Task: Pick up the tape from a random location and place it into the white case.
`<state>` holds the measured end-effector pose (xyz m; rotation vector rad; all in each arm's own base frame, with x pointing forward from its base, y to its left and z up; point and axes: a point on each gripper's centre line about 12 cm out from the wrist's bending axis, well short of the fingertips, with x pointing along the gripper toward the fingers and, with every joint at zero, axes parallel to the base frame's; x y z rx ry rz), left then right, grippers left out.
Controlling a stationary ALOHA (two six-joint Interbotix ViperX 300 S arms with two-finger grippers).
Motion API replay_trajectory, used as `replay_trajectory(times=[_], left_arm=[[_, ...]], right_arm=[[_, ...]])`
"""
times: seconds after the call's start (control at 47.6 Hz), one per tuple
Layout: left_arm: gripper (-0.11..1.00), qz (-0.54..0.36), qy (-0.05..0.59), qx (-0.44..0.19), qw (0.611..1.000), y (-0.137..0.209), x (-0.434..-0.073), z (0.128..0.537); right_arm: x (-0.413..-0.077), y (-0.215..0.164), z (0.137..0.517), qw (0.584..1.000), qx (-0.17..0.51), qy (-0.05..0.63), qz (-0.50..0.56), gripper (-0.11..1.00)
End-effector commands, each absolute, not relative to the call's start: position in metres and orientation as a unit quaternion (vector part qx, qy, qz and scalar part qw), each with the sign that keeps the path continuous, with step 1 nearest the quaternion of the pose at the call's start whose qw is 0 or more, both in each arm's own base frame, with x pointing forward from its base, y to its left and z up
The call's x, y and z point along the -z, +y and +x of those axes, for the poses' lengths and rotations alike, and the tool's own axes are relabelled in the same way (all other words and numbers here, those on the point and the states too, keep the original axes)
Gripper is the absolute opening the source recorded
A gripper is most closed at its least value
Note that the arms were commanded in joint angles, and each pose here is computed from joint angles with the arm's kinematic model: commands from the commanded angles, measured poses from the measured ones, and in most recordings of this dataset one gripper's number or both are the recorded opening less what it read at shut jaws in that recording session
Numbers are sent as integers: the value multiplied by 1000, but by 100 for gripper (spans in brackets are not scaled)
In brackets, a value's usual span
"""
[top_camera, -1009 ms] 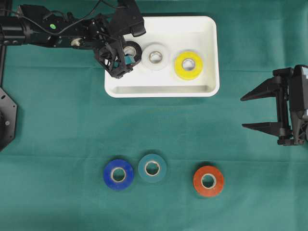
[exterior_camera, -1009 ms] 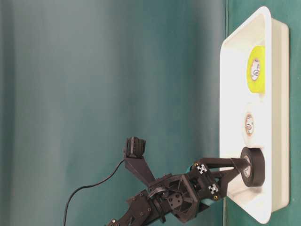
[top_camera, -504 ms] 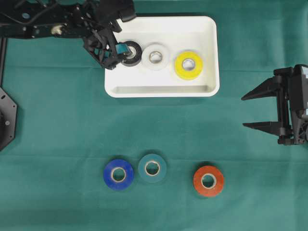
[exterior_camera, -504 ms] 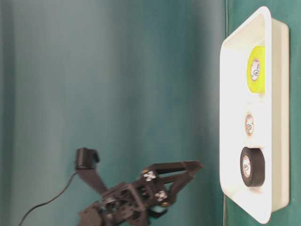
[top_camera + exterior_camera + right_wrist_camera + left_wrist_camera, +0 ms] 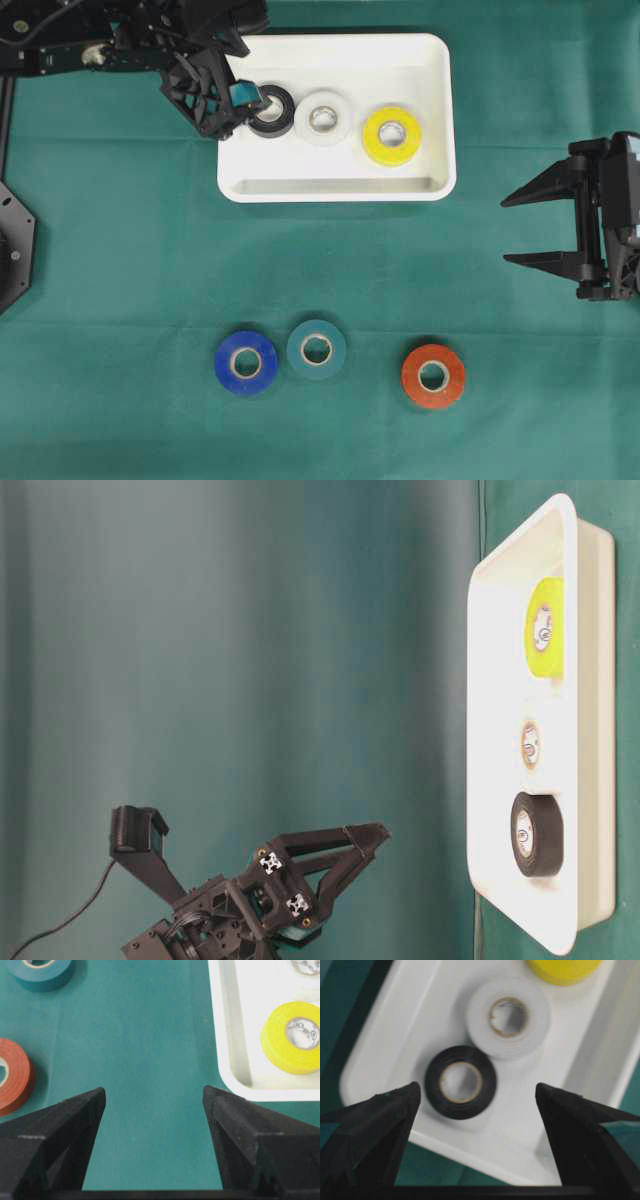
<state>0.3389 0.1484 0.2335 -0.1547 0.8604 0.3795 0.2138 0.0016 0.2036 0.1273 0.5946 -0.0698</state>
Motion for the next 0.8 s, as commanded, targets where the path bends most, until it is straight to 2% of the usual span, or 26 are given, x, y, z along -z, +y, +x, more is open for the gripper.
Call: replay_trajectory(times=[0.0, 0.273, 0.378, 0.777], left_arm=[[96, -62, 398, -160, 901, 129, -246, 346], [96, -28, 407, -63, 911, 49, -241, 363], [96, -20, 402, -39, 915, 29, -241, 365], [95, -14, 365, -27, 930, 18, -250, 351]], right_arm=[[-214, 2, 219, 958, 34, 278, 64, 74], [-214, 2, 219, 958, 34, 278, 68, 74], [-215, 2, 219, 958, 34, 277, 68, 74], [-223, 1, 222, 958, 39, 276, 68, 74]])
